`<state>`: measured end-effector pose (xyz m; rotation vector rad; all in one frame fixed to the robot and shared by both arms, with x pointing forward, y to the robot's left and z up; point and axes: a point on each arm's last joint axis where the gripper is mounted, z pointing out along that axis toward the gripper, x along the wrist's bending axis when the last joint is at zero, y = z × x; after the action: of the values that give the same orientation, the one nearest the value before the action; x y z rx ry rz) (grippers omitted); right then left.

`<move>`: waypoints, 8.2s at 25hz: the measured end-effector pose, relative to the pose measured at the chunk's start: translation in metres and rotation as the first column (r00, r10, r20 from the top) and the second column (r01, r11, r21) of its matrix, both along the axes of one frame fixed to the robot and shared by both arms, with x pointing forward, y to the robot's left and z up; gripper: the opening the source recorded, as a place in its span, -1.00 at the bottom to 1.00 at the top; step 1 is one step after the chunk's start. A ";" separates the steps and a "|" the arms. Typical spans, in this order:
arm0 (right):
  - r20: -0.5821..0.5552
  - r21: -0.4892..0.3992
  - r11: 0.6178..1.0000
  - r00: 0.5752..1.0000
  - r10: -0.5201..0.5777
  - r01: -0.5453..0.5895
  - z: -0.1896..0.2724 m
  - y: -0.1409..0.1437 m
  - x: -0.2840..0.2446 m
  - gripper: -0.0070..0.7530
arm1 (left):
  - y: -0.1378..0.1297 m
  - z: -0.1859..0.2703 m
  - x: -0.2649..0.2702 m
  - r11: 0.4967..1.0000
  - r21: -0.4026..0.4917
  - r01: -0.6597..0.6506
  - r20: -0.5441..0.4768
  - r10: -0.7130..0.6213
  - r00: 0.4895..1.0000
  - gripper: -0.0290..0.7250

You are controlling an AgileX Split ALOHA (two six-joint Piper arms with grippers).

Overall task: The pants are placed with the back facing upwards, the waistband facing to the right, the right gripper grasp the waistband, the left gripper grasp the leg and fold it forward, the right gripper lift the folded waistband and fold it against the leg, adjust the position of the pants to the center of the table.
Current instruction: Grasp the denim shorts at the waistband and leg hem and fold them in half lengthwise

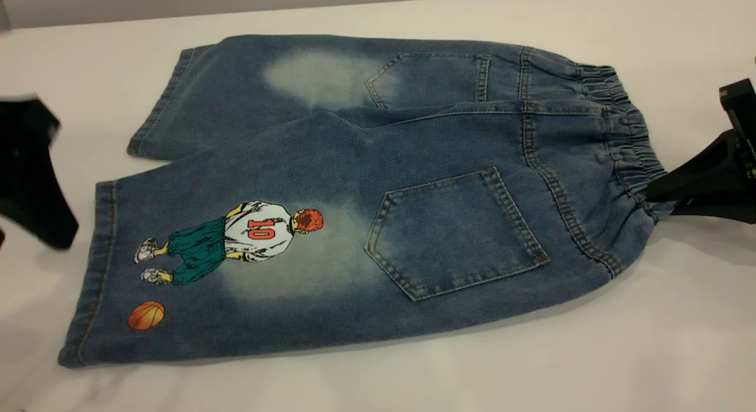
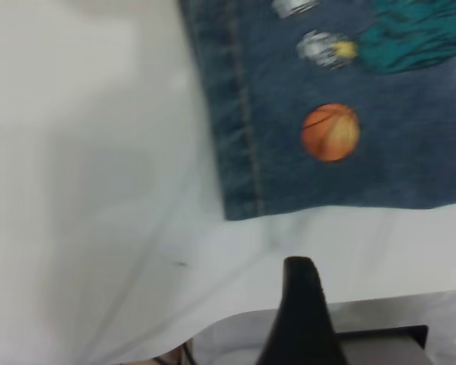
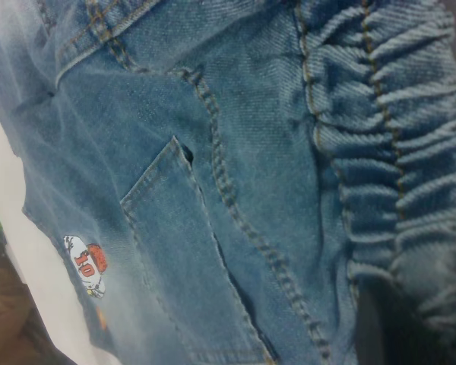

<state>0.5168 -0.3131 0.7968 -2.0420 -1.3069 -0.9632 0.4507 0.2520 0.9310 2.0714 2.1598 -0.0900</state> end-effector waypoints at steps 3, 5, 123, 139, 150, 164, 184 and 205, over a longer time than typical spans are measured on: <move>0.001 0.000 1.000 1.000 0.001 -0.001 0.000 0.000 0.000 -0.90 | 0.002 -0.013 0.001 1.000 0.024 0.002 -0.003 -0.002 1.000 0.34; 0.002 -0.001 1.000 1.000 0.002 -0.002 0.000 0.000 0.000 -0.90 | 0.002 -0.019 0.005 0.999 0.029 0.013 0.009 -0.014 1.000 0.34; 0.319 -0.010 1.000 0.948 -0.014 0.018 0.091 0.000 0.034 -0.90 | -0.014 0.024 0.059 0.995 -0.073 0.066 0.343 -0.037 0.939 -0.74; 0.346 -0.164 0.986 0.937 0.050 0.009 0.126 -0.004 0.093 -0.90 | -0.018 0.040 0.094 0.995 -0.081 0.053 0.459 -0.009 0.888 -0.74; 0.298 -0.138 0.990 0.953 0.044 -0.003 0.094 -0.010 0.123 -0.90 | -0.027 0.016 0.142 0.995 -0.065 0.080 0.417 -0.046 0.908 -0.74; 0.382 -0.164 0.986 0.921 0.071 -0.009 0.102 -0.016 0.152 -0.90 | -0.039 0.011 0.201 0.992 -0.068 0.110 0.452 -0.067 0.890 -0.74; 0.387 -0.160 0.986 0.917 0.099 -0.039 0.084 -0.018 0.167 -0.59 | -0.041 0.002 0.223 0.990 -0.030 0.141 0.479 -0.109 0.871 -0.75; 0.378 -0.207 0.978 0.923 0.068 0.012 0.081 -0.023 0.170 0.57 | -0.039 -0.021 0.228 0.993 -0.023 0.113 0.458 -0.090 0.884 -0.75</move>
<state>0.6869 -0.3365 0.8781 -2.0437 -1.6967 -1.3122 0.6783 0.2129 0.9098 1.9335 1.7485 0.3025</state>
